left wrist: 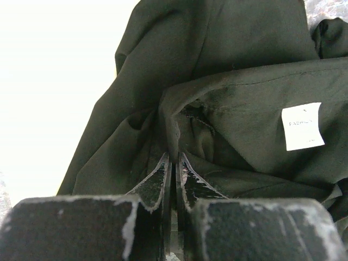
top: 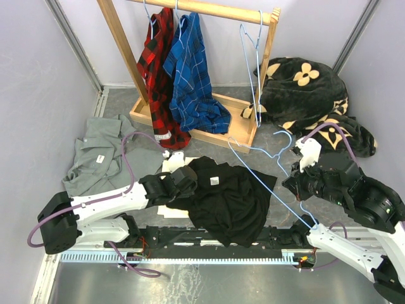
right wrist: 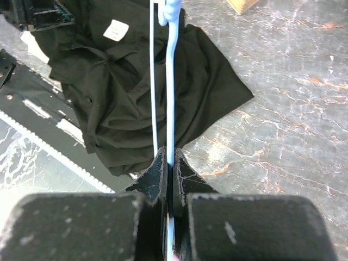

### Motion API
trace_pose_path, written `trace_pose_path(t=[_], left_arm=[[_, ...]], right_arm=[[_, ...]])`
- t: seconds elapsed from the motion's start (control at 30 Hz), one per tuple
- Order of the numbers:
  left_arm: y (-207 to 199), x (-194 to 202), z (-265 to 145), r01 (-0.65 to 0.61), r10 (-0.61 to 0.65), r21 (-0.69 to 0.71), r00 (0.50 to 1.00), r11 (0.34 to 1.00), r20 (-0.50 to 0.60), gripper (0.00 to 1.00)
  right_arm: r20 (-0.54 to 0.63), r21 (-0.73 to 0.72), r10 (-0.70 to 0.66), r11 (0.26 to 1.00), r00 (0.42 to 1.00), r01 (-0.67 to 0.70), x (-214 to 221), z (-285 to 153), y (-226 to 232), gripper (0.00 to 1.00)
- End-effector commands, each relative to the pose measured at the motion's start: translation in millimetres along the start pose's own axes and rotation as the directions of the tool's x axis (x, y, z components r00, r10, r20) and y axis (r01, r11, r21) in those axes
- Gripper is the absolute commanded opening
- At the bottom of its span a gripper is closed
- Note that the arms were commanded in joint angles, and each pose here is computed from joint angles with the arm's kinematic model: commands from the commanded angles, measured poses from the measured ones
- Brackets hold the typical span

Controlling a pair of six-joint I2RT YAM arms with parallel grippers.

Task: Place the shirt on the hanger

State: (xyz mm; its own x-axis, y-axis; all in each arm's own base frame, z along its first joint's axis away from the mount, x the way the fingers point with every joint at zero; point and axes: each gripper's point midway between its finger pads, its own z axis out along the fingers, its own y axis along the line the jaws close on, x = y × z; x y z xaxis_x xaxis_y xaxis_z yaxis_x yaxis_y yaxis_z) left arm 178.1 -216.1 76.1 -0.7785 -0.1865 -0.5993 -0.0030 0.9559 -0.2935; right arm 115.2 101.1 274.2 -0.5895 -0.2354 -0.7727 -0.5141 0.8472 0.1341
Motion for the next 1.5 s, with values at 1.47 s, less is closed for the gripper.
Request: trace_pose_path(t=[1.47], left_arm=[[-62, -96, -92, -0.510, 0.501, 0.143, 0.860, 0.848, 0.097, 0.03]], right_arm=[[-0.082, -0.483, -0.290, 0.848, 0.954, 0.217, -30, 57, 88, 0.00]])
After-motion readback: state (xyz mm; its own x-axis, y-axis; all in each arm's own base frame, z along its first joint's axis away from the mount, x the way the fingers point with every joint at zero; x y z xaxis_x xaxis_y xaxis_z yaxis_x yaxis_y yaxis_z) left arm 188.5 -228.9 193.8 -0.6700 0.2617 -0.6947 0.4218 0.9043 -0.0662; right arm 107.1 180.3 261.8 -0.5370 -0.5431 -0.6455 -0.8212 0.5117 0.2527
